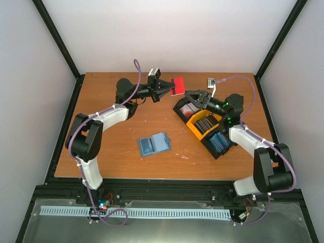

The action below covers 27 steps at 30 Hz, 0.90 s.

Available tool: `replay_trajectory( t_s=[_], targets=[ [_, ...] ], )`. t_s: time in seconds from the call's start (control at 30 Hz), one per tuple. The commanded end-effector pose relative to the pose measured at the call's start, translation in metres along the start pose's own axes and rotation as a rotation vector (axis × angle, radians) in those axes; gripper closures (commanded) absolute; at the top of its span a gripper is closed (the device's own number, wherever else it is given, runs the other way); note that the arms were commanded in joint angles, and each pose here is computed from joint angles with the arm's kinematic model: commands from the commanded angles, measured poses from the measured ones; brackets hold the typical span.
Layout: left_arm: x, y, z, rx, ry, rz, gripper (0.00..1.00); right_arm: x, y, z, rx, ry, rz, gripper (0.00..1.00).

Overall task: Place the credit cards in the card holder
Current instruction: Pick up the credit card from the storage box.

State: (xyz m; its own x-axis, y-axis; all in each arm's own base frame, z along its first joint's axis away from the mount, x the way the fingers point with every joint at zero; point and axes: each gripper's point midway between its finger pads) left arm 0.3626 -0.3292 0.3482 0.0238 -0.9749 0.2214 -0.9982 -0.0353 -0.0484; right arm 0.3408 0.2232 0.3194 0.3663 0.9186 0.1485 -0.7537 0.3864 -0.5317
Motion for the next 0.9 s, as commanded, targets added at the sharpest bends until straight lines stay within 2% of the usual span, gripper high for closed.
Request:
replay_trajectory(
  t_s=[0.0,0.87],
  targets=[
    [-0.001,0.005,-0.013,0.06,0.004,0.0,0.99,-0.001,-0.006,0.023,-0.071,-0.031,-0.015,0.58],
    [0.002,-0.001,0.0,0.084,-0.047,-0.002,0.99,0.01,-0.003,0.034,-0.065,-0.066,0.022,0.58]
  ],
)
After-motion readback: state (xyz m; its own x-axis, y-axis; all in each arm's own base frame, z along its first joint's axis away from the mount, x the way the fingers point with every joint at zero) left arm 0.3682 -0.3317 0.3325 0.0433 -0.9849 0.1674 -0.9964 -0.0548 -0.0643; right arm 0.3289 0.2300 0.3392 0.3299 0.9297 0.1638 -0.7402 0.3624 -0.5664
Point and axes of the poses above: each gripper's point midway between its finger pads, its own x axis out along the fingers, its own z axis along the line the jaws close on, y = z × x, and after that the axes turned 2 degrees about x, right-handed
